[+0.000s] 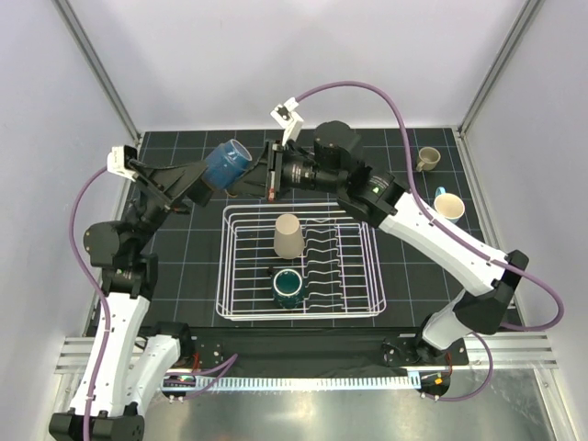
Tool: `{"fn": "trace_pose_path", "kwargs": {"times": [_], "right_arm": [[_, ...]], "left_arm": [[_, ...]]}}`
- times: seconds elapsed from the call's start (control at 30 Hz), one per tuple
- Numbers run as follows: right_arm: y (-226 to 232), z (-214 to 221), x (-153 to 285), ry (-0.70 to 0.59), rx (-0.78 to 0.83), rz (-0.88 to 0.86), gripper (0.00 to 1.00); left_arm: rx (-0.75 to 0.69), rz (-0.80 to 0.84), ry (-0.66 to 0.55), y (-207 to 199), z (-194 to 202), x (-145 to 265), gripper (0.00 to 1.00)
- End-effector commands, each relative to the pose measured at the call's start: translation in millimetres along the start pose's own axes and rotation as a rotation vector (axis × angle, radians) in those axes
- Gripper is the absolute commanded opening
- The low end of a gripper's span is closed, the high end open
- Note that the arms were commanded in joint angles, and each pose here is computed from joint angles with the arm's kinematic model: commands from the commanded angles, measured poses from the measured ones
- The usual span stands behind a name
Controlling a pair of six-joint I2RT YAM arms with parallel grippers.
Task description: Load the cups into the dish rack
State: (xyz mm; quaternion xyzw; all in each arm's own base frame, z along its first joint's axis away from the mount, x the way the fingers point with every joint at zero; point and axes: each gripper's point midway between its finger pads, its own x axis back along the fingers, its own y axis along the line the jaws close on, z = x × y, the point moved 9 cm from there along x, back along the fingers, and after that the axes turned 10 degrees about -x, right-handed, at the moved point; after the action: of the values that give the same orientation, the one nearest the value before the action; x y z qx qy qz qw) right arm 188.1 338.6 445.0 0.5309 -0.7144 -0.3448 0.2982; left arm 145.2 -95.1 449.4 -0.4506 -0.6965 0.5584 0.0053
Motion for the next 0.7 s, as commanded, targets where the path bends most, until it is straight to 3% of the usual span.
{"fn": "trace_pose_path", "kwargs": {"times": [0.0, 0.27, 0.43, 0.67], "right_arm": [[-6, -16, 28, -0.146, 0.055, 0.118, 0.04], [-76, 9, 93, -0.195, 0.109, 0.578, 0.04], [-125, 35, 136, -0.225, 0.131, 0.859, 0.04], [-182, 68, 161, -0.239, 0.094, 1.034, 0.04]], "left_arm": [[-0.048, -0.065, 0.097, -2, 9, 4, 0.79], [-0.117, -0.578, 0.293, 39, 18, 22, 0.81], [-0.143, -0.615, 0.289, 41, 16, 23, 0.81], [-0.106, -0.645, 0.298, 49, 17, 23, 0.8]]}}
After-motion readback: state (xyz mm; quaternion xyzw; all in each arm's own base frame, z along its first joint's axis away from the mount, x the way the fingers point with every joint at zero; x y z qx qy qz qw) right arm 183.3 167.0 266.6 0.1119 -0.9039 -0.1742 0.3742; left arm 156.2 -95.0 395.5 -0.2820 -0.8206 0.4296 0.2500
